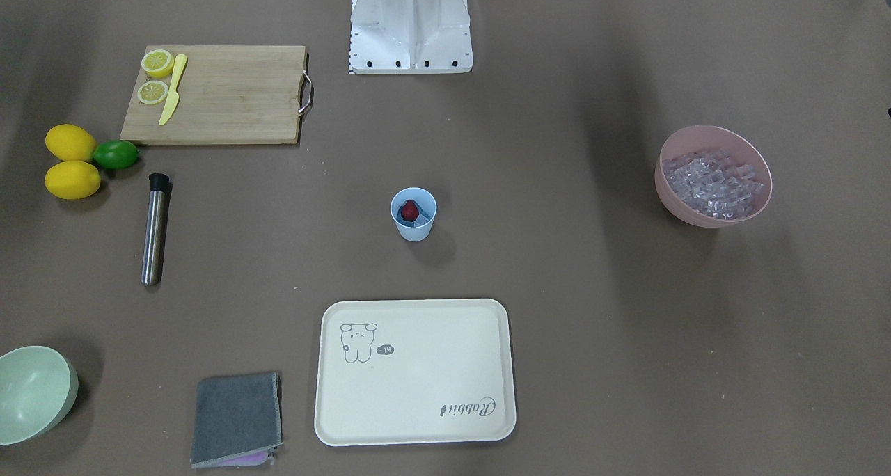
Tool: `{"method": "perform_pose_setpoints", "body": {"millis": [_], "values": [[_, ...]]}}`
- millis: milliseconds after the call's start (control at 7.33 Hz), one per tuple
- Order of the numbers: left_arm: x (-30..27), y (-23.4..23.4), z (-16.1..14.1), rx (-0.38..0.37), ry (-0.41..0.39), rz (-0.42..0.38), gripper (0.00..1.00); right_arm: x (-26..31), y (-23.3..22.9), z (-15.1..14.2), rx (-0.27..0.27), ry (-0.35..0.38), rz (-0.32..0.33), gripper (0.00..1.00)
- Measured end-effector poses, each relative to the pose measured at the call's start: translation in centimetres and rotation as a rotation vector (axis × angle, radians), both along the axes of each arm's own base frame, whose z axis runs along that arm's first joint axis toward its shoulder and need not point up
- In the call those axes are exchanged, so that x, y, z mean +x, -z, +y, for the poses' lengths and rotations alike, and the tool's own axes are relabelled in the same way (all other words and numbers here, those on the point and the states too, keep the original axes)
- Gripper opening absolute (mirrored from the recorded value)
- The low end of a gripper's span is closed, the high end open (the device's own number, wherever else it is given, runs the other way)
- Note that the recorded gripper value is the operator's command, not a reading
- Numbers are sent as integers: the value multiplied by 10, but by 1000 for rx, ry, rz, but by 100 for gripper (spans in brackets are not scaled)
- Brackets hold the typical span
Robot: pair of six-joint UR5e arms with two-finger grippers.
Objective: Mash ice and strawberries in cup
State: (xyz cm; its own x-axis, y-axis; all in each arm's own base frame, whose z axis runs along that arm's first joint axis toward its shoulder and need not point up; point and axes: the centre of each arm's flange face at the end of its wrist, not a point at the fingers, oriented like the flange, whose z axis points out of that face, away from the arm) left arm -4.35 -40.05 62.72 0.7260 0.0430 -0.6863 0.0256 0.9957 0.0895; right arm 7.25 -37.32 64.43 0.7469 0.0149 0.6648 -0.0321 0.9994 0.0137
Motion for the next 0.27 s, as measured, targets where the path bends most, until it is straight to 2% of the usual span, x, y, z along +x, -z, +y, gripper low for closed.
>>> {"method": "perform_pose_setpoints", "body": {"millis": [273], "values": [[0, 0, 0, 0, 0, 0, 99, 0, 1, -1, 4, 0, 7, 100]]}}
